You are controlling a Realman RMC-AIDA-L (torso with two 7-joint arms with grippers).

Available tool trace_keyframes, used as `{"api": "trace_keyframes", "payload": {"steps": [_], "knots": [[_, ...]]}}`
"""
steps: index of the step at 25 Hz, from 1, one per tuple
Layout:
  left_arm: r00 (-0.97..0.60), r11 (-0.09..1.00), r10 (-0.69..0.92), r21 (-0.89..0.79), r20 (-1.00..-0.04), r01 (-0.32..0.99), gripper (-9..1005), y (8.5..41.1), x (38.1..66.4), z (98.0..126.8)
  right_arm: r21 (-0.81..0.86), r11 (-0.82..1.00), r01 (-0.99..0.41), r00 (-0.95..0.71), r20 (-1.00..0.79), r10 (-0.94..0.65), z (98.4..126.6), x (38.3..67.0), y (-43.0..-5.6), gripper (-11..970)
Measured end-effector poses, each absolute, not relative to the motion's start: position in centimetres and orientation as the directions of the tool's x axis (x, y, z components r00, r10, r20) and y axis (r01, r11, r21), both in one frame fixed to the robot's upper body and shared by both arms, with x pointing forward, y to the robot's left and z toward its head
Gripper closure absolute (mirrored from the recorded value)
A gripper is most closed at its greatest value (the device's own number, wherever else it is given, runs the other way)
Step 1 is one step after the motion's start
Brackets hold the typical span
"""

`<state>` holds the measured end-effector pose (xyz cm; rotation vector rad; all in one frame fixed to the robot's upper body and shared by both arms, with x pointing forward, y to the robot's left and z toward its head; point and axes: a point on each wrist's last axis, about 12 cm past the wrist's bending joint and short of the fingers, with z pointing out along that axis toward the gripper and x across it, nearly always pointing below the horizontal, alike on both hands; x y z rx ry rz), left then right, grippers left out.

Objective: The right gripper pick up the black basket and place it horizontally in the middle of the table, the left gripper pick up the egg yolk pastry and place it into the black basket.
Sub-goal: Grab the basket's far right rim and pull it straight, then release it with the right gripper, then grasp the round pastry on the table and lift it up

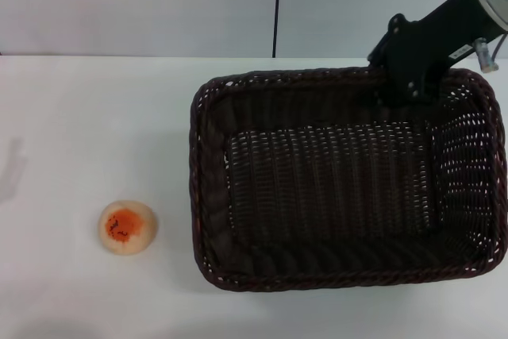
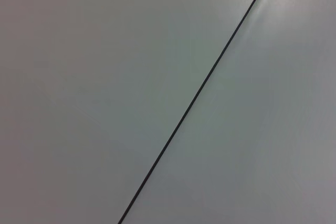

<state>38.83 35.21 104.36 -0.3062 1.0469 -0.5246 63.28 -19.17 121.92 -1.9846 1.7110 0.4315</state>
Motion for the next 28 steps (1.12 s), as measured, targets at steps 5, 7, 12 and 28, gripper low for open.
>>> {"api": "trace_keyframes", "payload": {"steps": [5,7,12,28], "knots": [[0.373,0.830,-0.558,-0.490,-0.741,0.267,194,34.9,38.6,104.1,-0.194,-0.124,-0.973,0.211,-0.537,-0.817,122.0,63.4,-18.5,741],[0.369,0.829,-0.559,-0.492,-0.743,0.266,195,34.9,38.4,104.0,-0.219,-0.118,-0.969,0.222,-0.543,-0.810,122.0,63.6,-18.1,728],[0.359,0.825,-0.565,-0.496,-0.743,0.271,196,34.7,38.0,103.9,-0.269,-0.124,-0.955,0.259,-0.552,-0.792,121.9,63.9,-17.1,656],[0.225,0.809,-0.555,-0.457,-0.801,0.370,200,33.8,38.0,103.4,-0.338,0.173,-0.925,0.232,-0.863,-0.448,122.5,63.1,-20.4,512]]}}
